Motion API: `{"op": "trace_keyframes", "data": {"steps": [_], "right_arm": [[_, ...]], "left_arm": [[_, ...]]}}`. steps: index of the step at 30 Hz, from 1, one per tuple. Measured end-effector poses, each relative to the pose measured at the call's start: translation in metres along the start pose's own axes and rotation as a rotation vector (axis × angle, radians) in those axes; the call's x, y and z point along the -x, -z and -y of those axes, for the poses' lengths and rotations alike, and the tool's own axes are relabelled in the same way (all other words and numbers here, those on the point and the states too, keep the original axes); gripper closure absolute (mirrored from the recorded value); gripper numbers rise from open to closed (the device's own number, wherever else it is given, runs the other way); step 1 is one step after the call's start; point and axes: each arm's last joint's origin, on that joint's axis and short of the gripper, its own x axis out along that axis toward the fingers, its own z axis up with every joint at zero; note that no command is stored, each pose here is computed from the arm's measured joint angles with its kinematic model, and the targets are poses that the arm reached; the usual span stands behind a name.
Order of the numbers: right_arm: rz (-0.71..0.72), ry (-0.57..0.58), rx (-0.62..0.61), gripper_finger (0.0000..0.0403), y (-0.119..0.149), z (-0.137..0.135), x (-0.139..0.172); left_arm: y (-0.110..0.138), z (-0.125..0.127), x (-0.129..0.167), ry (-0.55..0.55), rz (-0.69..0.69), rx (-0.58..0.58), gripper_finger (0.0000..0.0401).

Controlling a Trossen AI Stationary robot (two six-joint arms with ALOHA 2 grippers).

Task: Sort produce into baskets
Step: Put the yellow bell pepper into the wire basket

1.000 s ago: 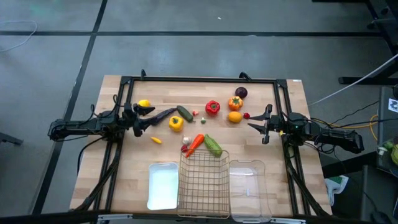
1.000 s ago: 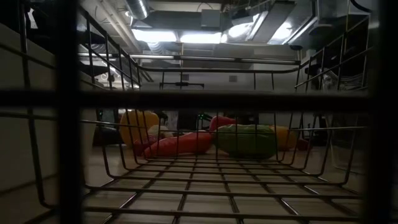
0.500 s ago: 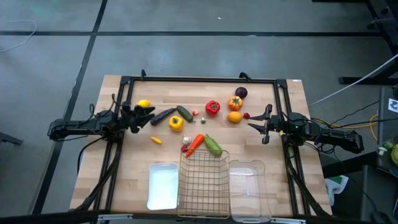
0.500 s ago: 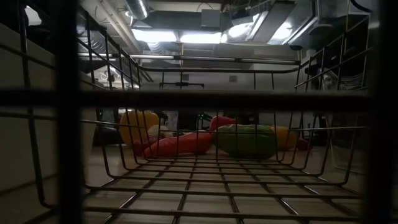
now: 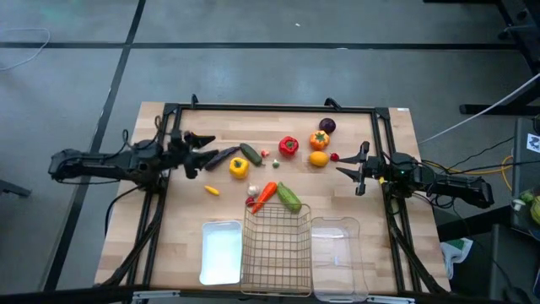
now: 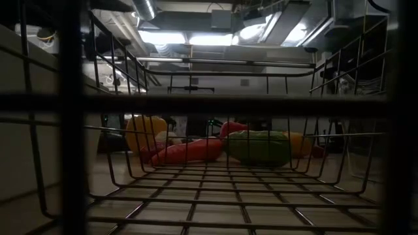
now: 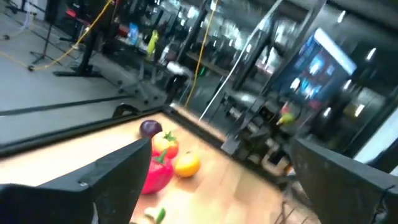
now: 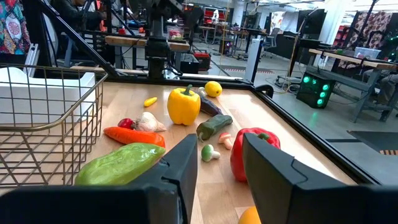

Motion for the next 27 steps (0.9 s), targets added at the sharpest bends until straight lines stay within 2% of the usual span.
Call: {"op": "trace_keyframes", "data": {"steps": [5, 13, 17, 22, 27], "right_arm": [[0.000, 0.000, 0.000, 0.0276, 0.000, 0.000, 0.000], [0.000, 0.000, 0.000, 0.0276, 0.000, 0.000, 0.000], [0.000, 0.000, 0.000, 0.0276, 0.000, 0.000, 0.000], [0.000, 0.000, 0.000, 0.0276, 0.000, 0.000, 0.000], [0.000, 0.000, 0.000, 0.0276, 0.000, 0.000, 0.000]], "left_arm": [[-0.013, 0.015, -0.024, -0.089, -0.166, -0.104, 0.0022], [-0.024, 0.023, -0.056, -0.249, -0.385, -0.179, 0.0022], [-0.020, 0.019, -0.066, -0.305, -0.473, -0.211, 0.0022], [-0.006, 0.012, -0.075, -0.316, -0.585, -0.231, 0.0022], [0.010, 0.003, -0.083, -0.377, -0.703, -0.263, 0.0022]]}}
